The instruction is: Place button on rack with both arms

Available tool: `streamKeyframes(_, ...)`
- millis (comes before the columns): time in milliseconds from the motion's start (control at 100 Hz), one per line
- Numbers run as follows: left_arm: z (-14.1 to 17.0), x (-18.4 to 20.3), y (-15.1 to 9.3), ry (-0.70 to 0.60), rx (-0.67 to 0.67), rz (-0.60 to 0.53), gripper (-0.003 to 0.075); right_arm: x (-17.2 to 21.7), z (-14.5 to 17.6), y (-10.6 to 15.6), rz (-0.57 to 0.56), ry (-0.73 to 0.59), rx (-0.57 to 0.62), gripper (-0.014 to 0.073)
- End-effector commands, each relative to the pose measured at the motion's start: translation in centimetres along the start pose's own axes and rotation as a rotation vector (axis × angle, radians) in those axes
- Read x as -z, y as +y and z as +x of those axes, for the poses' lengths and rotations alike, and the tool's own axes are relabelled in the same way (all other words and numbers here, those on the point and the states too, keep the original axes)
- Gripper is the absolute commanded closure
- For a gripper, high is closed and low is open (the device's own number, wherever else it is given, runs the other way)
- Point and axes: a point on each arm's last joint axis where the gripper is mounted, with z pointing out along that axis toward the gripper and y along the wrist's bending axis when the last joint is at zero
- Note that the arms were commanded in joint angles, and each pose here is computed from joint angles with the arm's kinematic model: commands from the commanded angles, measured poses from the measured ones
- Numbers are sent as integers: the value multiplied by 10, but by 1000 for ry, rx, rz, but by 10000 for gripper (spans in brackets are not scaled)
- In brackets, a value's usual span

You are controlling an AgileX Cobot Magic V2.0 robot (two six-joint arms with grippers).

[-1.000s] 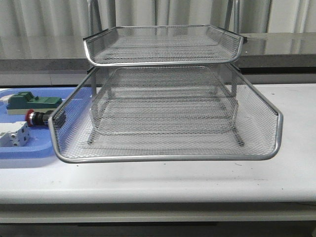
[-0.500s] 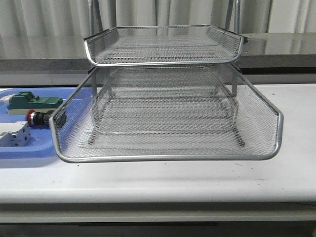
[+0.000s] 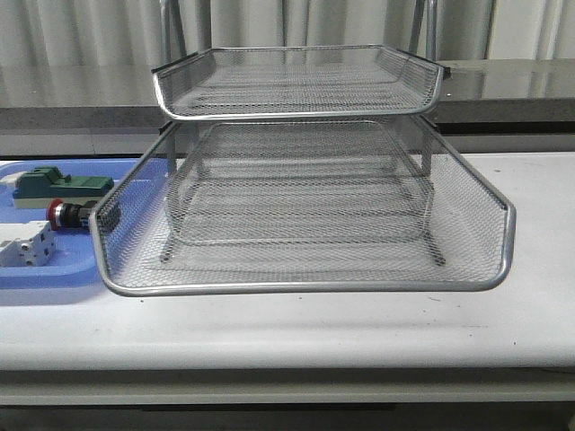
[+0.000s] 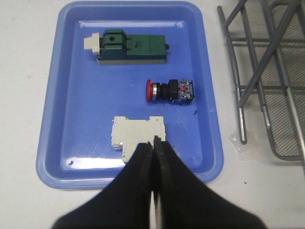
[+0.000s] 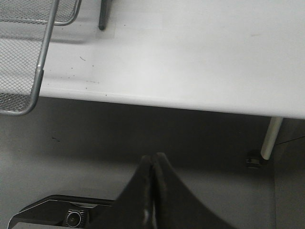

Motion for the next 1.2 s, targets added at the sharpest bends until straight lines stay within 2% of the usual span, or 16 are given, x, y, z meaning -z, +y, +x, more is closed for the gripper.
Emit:
streamKeyframes(0,-20,-4,0,-45,-12,-6,740,8,-11,-1,10,-79,1,665)
streamKeyframes(90,-25,-23,-1,-2,-15,-11,740,8,-11,-1,10,-79,1,665)
streamKeyframes(210,-27,-39,-2,58,-101,-11,734,8,-11,-1,10,-79,1,665)
streamKeyframes(280,-25,-43,-2,74,-122,-10,687,8,-11,-1,10,-79,1,665)
streamKeyframes(330,-25,-44,-2,80,-137,-9,622,8,-11,-1,10,-79,1,665)
streamKeyframes(340,-25,-44,-2,81,-149,-9,588,8,-11,-1,10,-79,1,665)
streamKeyframes(350,-25,-44,-2,81,-149,-9,588,8,-11,-1,10,-79,1,665)
streamKeyframes(400,-25,-44,-2,81,-170,-8,494,8,-11,-1,10,-79,1,665)
streamKeyframes(520,-25,-44,-2,81,-177,-11,204,8,-11,-1,10,-79,1,665)
streamKeyframes(590,-25,-44,-2,81,-177,-11,96,8,-11,-1,10,-79,1,665)
streamKeyframes(630,-25,-44,-2,76,-177,-11,69,8,-11,-1,10,-79,1,665)
streamKeyframes(910,-26,-45,-5,69,-150,16,109,8,-11,-1,10,-79,1,665)
streamKeyframes(1190,-37,-56,-6,-8,-380,16,134,8,-11,-1,10,-79,1,665)
